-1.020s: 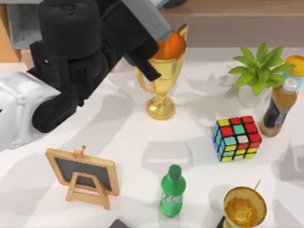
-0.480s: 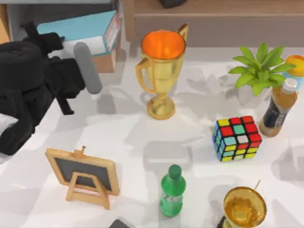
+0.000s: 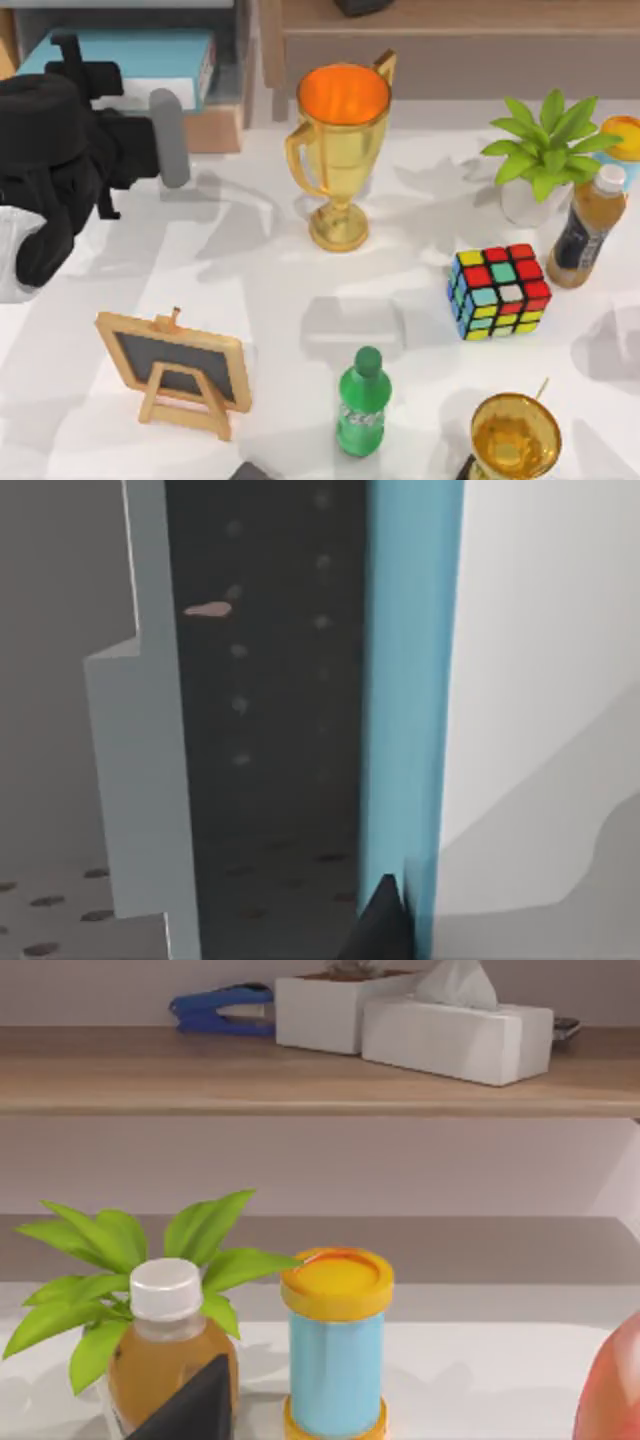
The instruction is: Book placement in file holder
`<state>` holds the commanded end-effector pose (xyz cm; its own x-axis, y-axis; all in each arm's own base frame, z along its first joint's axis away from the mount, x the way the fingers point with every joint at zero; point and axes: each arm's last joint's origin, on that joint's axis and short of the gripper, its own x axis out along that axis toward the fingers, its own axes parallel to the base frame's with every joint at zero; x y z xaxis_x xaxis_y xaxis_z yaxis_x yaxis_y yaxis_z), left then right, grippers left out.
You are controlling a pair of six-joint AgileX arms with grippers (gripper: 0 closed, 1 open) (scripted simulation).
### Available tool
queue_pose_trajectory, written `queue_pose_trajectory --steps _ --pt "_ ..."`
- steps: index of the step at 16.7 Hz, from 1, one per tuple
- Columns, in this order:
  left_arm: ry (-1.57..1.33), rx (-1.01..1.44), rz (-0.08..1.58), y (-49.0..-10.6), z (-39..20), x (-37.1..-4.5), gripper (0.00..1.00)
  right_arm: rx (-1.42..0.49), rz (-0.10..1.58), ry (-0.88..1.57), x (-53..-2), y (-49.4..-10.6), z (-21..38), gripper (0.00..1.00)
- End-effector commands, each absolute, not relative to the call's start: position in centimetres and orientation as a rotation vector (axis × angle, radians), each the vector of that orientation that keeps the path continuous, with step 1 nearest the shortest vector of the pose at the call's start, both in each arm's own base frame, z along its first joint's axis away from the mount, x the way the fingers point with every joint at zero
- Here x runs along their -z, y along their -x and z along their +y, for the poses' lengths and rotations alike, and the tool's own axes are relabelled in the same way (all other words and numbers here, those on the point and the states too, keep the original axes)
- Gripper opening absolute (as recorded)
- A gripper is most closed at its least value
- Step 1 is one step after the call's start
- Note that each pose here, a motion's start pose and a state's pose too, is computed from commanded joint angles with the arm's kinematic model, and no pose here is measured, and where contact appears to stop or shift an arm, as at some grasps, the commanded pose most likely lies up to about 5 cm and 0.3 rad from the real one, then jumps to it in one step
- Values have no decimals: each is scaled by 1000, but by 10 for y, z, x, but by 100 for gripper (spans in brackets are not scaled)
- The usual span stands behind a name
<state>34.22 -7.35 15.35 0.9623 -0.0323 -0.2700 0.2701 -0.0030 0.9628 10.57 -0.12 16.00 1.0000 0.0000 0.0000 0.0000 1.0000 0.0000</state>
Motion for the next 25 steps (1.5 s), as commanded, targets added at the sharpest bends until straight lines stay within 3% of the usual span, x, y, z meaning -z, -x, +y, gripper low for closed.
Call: queue_pose_trajectory --steps 18,25 --pt "-1559 240 189 -372 -74 -149 0 0 0 0 -160 -106 -1 100" --pt "-1559 240 189 -372 -74 -149 53 0 0 0 -160 -106 -1 100"
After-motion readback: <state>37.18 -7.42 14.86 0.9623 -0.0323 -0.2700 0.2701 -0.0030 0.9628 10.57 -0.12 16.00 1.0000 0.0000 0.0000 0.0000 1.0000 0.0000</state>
